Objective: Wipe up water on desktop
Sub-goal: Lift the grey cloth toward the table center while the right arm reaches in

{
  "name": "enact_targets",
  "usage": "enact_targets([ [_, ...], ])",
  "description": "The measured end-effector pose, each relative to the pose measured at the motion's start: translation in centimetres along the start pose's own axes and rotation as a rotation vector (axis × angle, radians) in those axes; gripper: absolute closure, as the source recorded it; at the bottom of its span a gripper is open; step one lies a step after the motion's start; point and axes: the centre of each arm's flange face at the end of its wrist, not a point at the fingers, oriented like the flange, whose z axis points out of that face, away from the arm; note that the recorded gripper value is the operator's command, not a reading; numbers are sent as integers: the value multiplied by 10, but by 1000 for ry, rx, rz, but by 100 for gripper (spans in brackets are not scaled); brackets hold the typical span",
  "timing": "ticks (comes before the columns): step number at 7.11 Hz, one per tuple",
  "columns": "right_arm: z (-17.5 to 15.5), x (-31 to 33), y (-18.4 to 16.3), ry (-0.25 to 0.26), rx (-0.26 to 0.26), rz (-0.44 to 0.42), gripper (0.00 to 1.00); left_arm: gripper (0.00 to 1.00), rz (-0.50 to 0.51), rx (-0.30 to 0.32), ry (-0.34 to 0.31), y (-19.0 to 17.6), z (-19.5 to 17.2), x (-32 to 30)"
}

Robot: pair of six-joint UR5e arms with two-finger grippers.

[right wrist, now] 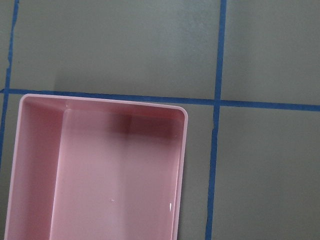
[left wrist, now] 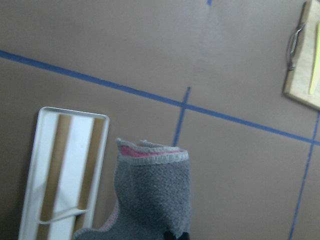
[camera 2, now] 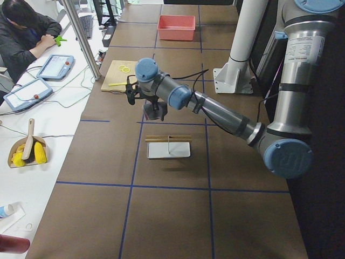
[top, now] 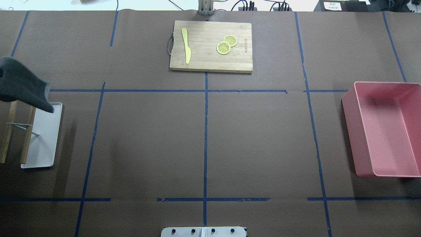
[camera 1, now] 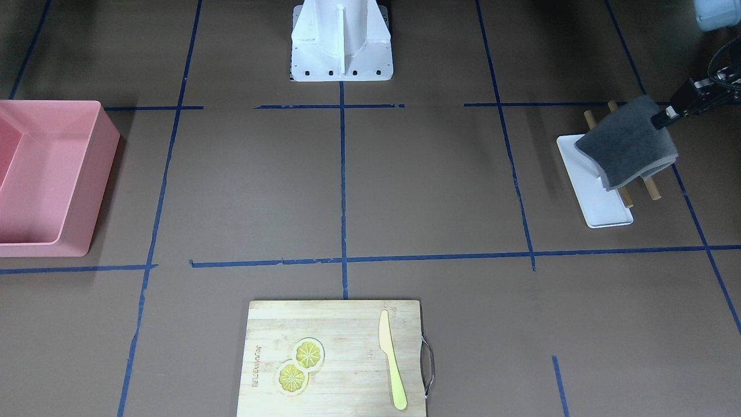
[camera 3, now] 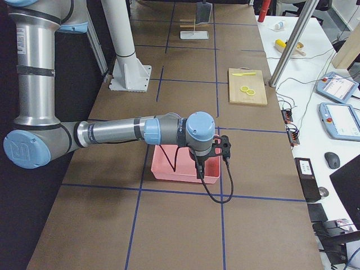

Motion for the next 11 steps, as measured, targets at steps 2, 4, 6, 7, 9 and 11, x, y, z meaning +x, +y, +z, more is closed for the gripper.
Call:
enact_targets([
  [2,-18,-39,-19,1,41,-44,0,100,-89,2,-1,-2,-13,75],
  [4,-40,-130,-61,-11,95,-59,0,100,-140,20,-24,7,5,132],
  [6,-49,-253,-89,-48,137,-65,0,100,-166,32,-54,22,37,176],
  [7,-41,-312,-93,-85,161,-84,0,100,-168,31,-65,27,52,191],
  [9,-4,-402,-83,-118,319,-225,0,100,-172,26,-74,28,68,212],
  [11,47,-475,-54,-102,499,-353,0,100,-194,37,-93,23,90,241],
])
